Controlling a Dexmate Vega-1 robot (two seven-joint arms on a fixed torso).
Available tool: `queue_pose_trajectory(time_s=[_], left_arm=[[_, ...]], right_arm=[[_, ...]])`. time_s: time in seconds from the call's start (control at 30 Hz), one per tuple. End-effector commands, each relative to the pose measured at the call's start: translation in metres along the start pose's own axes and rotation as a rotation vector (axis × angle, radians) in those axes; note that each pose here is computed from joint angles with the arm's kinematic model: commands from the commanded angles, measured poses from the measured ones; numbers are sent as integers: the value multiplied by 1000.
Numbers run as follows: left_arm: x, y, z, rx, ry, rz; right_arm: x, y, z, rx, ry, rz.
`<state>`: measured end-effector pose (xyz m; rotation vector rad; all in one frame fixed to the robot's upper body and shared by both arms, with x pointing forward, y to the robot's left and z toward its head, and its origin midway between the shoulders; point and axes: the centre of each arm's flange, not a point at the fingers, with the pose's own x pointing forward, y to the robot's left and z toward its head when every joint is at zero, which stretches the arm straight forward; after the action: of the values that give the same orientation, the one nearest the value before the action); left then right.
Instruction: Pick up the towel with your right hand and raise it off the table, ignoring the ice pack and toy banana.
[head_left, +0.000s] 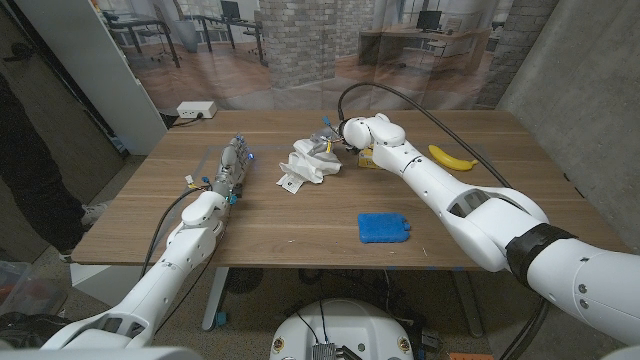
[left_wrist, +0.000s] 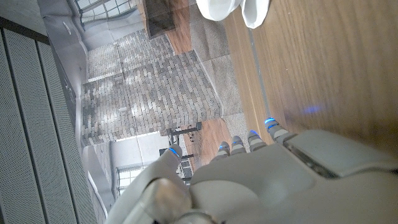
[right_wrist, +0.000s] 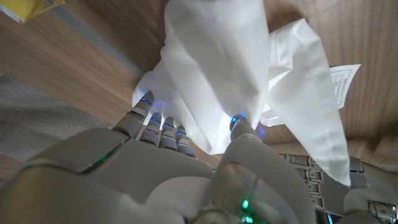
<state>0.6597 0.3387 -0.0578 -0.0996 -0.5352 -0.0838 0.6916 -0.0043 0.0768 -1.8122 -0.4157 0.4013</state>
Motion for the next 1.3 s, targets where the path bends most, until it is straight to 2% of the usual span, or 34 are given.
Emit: queue_pose_trajectory(time_s=[0.03, 0.27, 0.53, 0.67, 0.87, 1.1, 1.3], left_arm=[[1, -2, -1, -2, 4, 0], [-1, 0, -1, 1, 2, 4], [-1, 1, -1, -4, 1, 9], [-1, 2, -1, -4, 1, 8], [0, 2, -1, -6, -1, 10], [1, 3, -2, -6, 0, 10], [1, 2, -1, -5, 0, 7]], right_arm=[[3, 16, 8, -71, 34, 17], [5, 21, 16, -129, 53, -23], [3, 24, 18, -162, 31, -149], [2, 25, 18, -149, 0, -218], [0, 25, 14, -108, -75, -314], [-4, 24, 9, -91, -132, -363], [-14, 19, 5, -74, -162, -421]])
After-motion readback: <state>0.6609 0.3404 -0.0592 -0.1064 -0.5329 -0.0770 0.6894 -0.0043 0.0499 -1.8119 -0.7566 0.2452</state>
